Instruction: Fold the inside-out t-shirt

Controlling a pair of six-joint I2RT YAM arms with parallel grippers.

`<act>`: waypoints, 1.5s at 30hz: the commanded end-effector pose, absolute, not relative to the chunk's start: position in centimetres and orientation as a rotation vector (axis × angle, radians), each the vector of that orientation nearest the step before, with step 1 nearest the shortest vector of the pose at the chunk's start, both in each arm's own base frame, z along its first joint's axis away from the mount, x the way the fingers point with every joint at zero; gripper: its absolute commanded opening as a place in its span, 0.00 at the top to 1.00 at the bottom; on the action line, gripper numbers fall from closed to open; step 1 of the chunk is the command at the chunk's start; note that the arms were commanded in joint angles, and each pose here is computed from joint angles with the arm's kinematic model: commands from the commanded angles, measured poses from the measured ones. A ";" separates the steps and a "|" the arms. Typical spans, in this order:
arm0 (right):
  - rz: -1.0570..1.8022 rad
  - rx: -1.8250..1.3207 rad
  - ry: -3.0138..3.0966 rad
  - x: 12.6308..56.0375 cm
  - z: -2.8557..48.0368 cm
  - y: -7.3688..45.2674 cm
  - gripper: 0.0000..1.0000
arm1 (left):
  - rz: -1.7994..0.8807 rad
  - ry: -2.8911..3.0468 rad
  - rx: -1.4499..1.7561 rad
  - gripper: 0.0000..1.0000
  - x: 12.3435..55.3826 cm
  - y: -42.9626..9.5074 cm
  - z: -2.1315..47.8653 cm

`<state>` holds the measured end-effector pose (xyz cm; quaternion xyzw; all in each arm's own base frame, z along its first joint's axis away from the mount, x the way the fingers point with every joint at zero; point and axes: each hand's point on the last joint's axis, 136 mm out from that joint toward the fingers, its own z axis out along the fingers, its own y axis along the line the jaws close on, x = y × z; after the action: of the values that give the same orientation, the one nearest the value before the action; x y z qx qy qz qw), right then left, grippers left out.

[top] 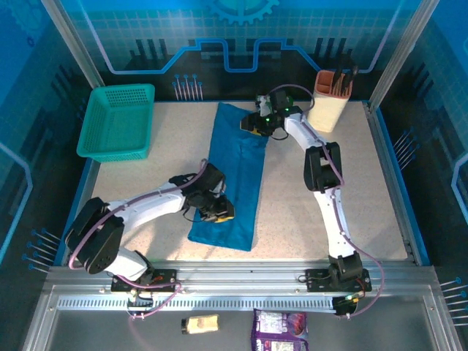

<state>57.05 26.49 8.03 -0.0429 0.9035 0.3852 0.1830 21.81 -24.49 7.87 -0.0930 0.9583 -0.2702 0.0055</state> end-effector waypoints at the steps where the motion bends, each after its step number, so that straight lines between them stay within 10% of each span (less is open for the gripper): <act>1: 1.121 -0.197 2.509 52.7 15.2 28.2 0.37 | -0.700 3.007 -0.350 0.76 22.7 -20.4 7.6; 20: 1.196 -0.389 3.096 16.5 6.0 32.7 0.45 | -0.656 3.201 -0.434 0.95 16.2 -16.2 1.2; 31: 0.489 -0.265 3.333 11.6 0.6 21.7 0.46 | -0.702 3.218 -0.348 0.83 12.3 -18.8 1.9; 45: 1.255 -0.457 3.080 11.7 7.9 31.5 0.51 | -0.948 3.097 -0.284 0.90 13.5 -21.9 5.4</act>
<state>12.55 28.65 6.78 -0.1211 0.9380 0.3151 -0.0790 13.71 -20.38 4.81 -0.0978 0.9576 -0.2686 -0.0370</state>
